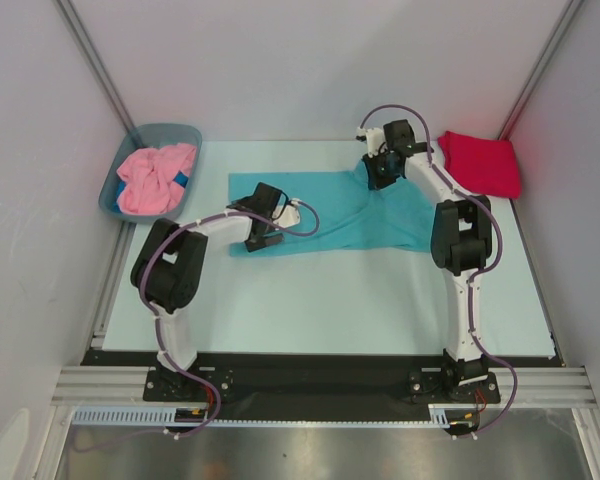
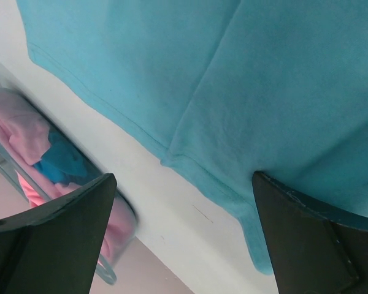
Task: Fold and stack the t-shirts
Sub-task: Fold the tshirt
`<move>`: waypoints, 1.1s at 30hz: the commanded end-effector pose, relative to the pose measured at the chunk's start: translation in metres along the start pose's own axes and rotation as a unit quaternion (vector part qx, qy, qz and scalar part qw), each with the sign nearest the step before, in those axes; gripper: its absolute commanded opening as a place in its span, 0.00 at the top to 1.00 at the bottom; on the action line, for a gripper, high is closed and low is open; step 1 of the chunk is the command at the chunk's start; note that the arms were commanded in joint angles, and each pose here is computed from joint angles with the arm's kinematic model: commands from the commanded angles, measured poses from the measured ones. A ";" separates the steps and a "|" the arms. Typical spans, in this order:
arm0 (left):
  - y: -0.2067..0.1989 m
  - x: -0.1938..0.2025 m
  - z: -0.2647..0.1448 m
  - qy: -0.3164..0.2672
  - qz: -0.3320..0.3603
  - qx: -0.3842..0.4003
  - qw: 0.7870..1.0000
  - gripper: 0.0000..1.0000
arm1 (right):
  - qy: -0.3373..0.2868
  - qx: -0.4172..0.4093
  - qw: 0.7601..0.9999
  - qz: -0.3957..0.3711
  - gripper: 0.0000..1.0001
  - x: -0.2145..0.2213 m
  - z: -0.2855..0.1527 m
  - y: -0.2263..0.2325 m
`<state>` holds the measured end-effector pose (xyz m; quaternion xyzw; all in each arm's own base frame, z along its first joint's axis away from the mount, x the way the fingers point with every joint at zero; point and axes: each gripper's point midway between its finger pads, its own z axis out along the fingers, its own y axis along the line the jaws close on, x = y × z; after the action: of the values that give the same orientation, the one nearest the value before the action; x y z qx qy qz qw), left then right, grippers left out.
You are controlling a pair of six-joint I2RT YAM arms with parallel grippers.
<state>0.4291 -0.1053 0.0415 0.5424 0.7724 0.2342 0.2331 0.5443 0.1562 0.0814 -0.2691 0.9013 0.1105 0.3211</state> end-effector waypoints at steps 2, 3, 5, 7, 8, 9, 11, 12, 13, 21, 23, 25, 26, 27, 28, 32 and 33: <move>-0.009 0.012 0.027 0.007 -0.053 0.057 0.997 0.00 | -0.027 0.009 0.999 -0.018 0.94 -0.019 -0.010 -0.002; -0.008 0.015 0.026 0.011 -0.066 0.064 0.996 0.00 | -0.027 0.010 0.999 -0.018 0.94 -0.018 -0.011 -0.002; -0.006 0.025 0.029 0.026 -0.070 0.063 0.995 0.00 | -0.028 0.011 0.999 -0.018 0.94 -0.019 -0.011 -0.002; -0.006 0.033 0.029 0.037 -0.065 0.062 0.995 0.00 | -0.029 0.012 0.999 -0.017 0.94 -0.020 -0.011 -0.003; -0.003 0.036 0.028 0.041 -0.066 0.057 0.995 0.00 | -0.030 0.011 0.999 -0.017 0.94 -0.020 -0.011 -0.002; -0.003 0.038 0.027 0.044 -0.065 0.061 0.995 0.00 | -0.032 0.013 0.999 -0.016 0.94 -0.021 -0.011 -0.004; -0.007 0.043 0.025 0.052 -0.064 0.074 0.994 0.00 | -0.034 0.014 0.999 -0.015 0.94 -0.023 -0.011 -0.004; -0.006 0.044 0.025 0.055 -0.063 0.077 0.993 0.00 | -0.036 0.014 0.999 -0.016 0.94 -0.025 -0.011 -0.004; -0.011 0.050 0.026 0.069 -0.062 0.091 0.992 0.00 | -0.038 0.014 0.999 -0.017 0.94 -0.027 -0.010 -0.004; -0.018 0.062 0.027 0.094 -0.057 0.120 0.987 0.00 | -0.037 0.010 0.999 -0.021 0.94 -0.027 -0.005 -0.002; -0.022 0.068 0.028 0.104 -0.056 0.130 0.985 0.00 | -0.037 0.007 0.999 -0.026 0.94 -0.026 -0.004 0.000; -0.022 0.070 0.027 0.107 -0.056 0.132 0.984 0.01 | -0.032 0.008 0.999 -0.040 0.94 -0.024 0.000 0.003; -0.022 0.070 0.027 0.108 -0.055 0.133 0.984 0.01 | -0.030 0.006 0.999 -0.044 0.94 -0.023 0.003 0.004; -0.022 0.071 0.027 0.110 -0.055 0.133 0.984 0.01 | -0.031 0.008 0.998 -0.049 0.94 -0.025 0.003 0.004; -0.022 0.073 0.027 0.114 -0.054 0.133 0.983 0.01 | -0.029 0.008 0.998 -0.055 0.94 -0.024 0.005 0.004; -0.023 0.077 0.024 0.125 -0.051 0.136 0.982 0.02 | -0.028 0.013 0.997 -0.066 0.94 -0.026 0.014 0.001; -0.023 0.078 0.023 0.125 -0.050 0.137 0.981 0.02 | -0.032 0.015 0.997 -0.067 0.94 -0.028 0.015 -0.001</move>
<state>0.4478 -0.0653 0.0366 0.4908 0.8282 0.1997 0.1825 0.5508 0.1672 0.0738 -0.3064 0.8890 0.0981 0.3258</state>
